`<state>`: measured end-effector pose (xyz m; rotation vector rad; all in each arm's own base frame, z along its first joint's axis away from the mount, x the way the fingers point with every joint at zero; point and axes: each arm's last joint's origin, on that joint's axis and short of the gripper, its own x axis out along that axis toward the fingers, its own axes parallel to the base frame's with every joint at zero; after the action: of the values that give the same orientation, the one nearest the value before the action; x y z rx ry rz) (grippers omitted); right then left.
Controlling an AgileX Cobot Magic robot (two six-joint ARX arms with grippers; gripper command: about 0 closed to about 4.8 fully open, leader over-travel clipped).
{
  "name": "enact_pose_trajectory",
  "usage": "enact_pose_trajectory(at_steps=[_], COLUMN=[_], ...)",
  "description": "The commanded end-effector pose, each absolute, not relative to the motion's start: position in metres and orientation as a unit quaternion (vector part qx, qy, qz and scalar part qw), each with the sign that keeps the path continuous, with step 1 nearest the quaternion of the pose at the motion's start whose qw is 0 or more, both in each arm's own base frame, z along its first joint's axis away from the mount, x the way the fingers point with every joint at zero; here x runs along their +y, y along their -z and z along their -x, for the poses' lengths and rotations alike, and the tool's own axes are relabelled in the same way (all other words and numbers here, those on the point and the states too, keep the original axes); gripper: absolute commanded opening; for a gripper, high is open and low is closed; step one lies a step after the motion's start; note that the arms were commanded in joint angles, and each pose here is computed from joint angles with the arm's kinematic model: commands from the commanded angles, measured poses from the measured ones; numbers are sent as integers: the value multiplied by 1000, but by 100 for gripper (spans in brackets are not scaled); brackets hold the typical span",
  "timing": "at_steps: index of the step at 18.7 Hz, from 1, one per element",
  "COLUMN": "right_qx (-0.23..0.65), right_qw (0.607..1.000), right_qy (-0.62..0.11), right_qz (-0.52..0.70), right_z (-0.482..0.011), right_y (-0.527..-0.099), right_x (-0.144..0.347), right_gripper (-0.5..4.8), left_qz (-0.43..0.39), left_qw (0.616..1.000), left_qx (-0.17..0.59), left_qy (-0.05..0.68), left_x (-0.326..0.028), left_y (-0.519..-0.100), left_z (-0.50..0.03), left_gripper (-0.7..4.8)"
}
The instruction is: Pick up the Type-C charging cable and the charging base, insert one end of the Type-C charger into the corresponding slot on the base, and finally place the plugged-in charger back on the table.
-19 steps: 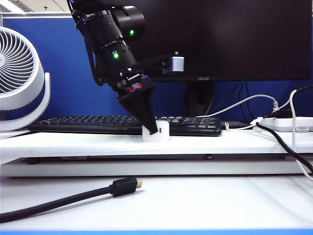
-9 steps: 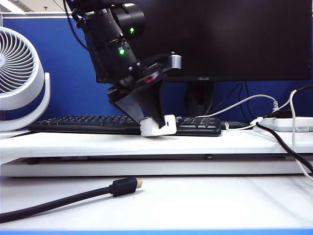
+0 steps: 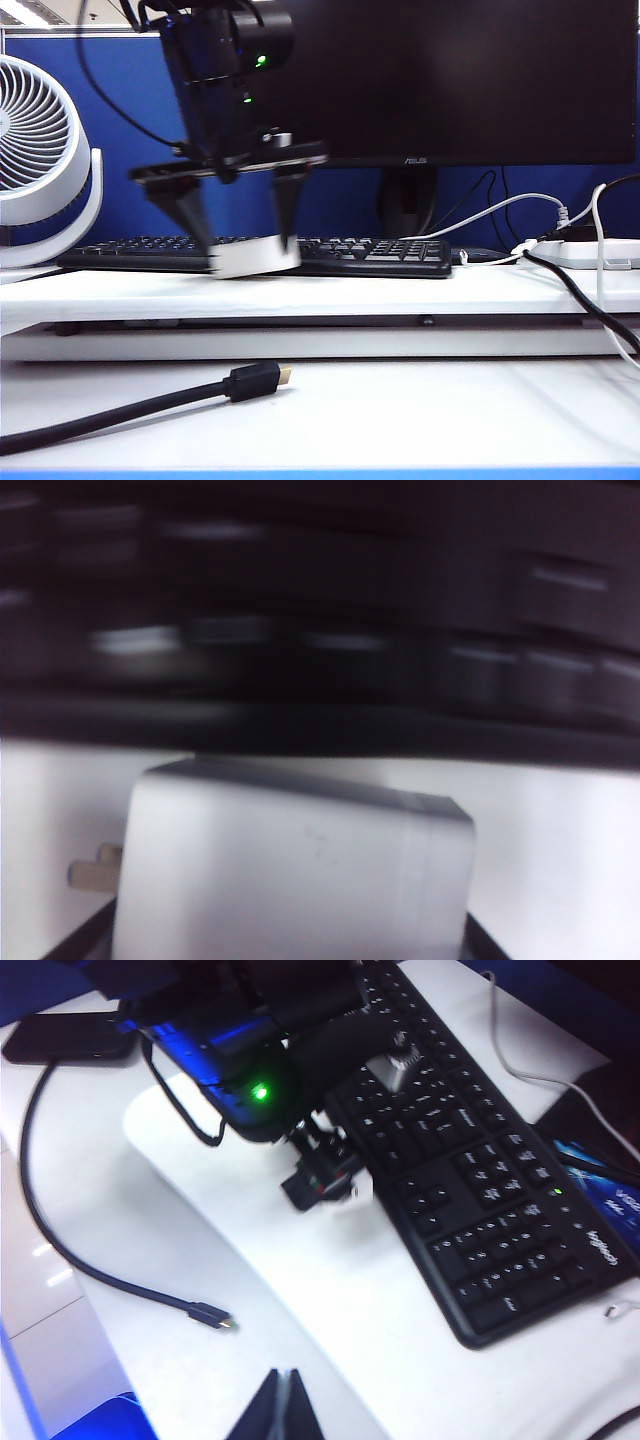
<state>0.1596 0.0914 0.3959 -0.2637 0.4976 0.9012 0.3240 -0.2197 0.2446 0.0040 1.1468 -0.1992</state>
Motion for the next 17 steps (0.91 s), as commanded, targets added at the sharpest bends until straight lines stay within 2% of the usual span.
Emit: enact_pose_trajectory(at_steps=[1, 5, 6, 7, 9, 13, 17], right_qx=[229, 228, 228, 228, 229, 229, 229], right_qw=[862, 862, 862, 862, 862, 861, 861], right_qy=[-437, -437, -437, -437, -437, -438, -439], right_qz=[121, 121, 121, 121, 121, 121, 120], right_z=[-159, -159, -159, -159, -159, -159, -159], right_y=[-399, -399, -399, -399, -399, -399, -399], right_x=[92, 92, 92, 92, 92, 92, 92], right_gripper=[-5, -5, -5, -5, -5, -5, -5], left_qz=[9, 12, -16, -29, -53, -181, -342], left_qw=[815, 801, 802, 801, 799, 791, 750], left_qx=[577, 592, 587, 586, 585, 543, 476], left_qy=[61, 85, 107, 117, 132, 216, 307], left_x=[-216, -217, -217, -217, -216, -218, -217], left_y=[-240, -239, -240, -240, -241, -266, -300], left_z=[-317, -315, -316, -315, -315, -318, -319], left_gripper=[367, 387, 450, 479, 479, 479, 479])
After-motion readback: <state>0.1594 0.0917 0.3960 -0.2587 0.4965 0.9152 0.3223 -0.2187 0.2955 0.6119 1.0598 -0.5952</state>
